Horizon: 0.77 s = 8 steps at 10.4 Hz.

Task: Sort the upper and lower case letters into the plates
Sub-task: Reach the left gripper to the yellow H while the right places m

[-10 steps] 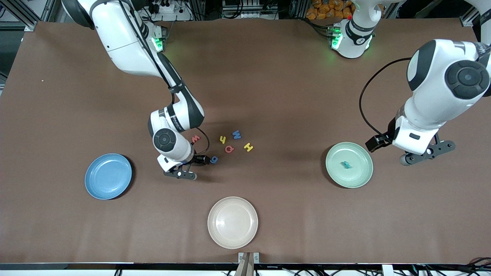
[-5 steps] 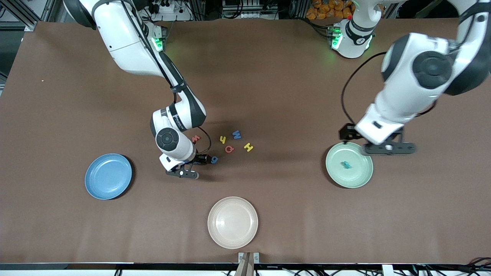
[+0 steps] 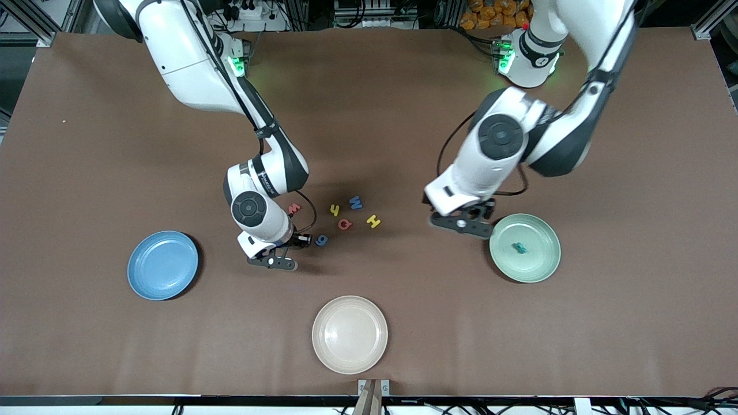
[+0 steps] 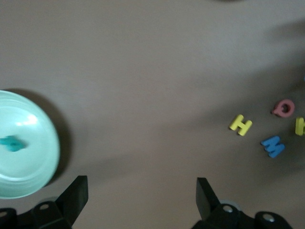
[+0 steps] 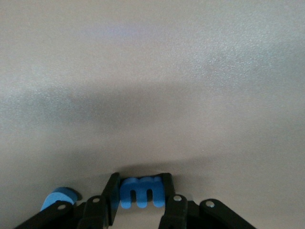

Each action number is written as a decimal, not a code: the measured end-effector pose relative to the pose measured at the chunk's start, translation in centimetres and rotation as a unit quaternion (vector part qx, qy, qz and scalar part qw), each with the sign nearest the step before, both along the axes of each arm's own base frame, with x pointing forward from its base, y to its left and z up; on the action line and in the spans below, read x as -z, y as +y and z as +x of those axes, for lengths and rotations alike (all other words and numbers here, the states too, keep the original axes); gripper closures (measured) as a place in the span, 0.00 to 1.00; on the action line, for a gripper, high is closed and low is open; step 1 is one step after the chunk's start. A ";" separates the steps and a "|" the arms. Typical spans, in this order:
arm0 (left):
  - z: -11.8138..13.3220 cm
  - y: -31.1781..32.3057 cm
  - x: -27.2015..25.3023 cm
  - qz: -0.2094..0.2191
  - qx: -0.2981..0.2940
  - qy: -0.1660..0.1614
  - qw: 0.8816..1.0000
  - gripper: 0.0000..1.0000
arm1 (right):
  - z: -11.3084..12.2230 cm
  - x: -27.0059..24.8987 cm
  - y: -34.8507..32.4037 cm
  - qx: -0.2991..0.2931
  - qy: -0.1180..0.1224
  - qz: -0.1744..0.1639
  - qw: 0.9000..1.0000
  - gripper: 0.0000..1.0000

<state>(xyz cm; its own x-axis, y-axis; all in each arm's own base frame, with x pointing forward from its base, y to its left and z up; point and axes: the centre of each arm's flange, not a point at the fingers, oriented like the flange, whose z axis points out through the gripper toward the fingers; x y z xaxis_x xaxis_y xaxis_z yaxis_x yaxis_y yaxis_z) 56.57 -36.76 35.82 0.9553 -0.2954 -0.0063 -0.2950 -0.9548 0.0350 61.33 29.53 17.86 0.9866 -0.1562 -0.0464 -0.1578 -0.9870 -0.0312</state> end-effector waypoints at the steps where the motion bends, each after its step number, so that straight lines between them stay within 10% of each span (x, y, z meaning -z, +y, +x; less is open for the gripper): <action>1: -0.7 -1.8 1.9 -0.001 0.016 -0.002 1.000 0.00 | 0.2 0.0 -0.3 0.001 -0.001 -0.001 1.000 0.59; 8: -3.9 -12.0 12.0 -0.013 0.097 -0.048 0.994 0.00 | 6.3 -3.7 -21.8 -0.120 0.026 -0.053 0.991 0.59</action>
<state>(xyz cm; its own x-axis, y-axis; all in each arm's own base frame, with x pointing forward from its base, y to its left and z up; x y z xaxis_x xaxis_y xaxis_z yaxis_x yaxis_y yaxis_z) 52.64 -48.77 23.84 0.8761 -0.4732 0.0925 -0.4769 -0.8787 0.0218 67.67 7.74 21.60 0.9927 0.0757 -0.0940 0.0831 -0.9936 0.0770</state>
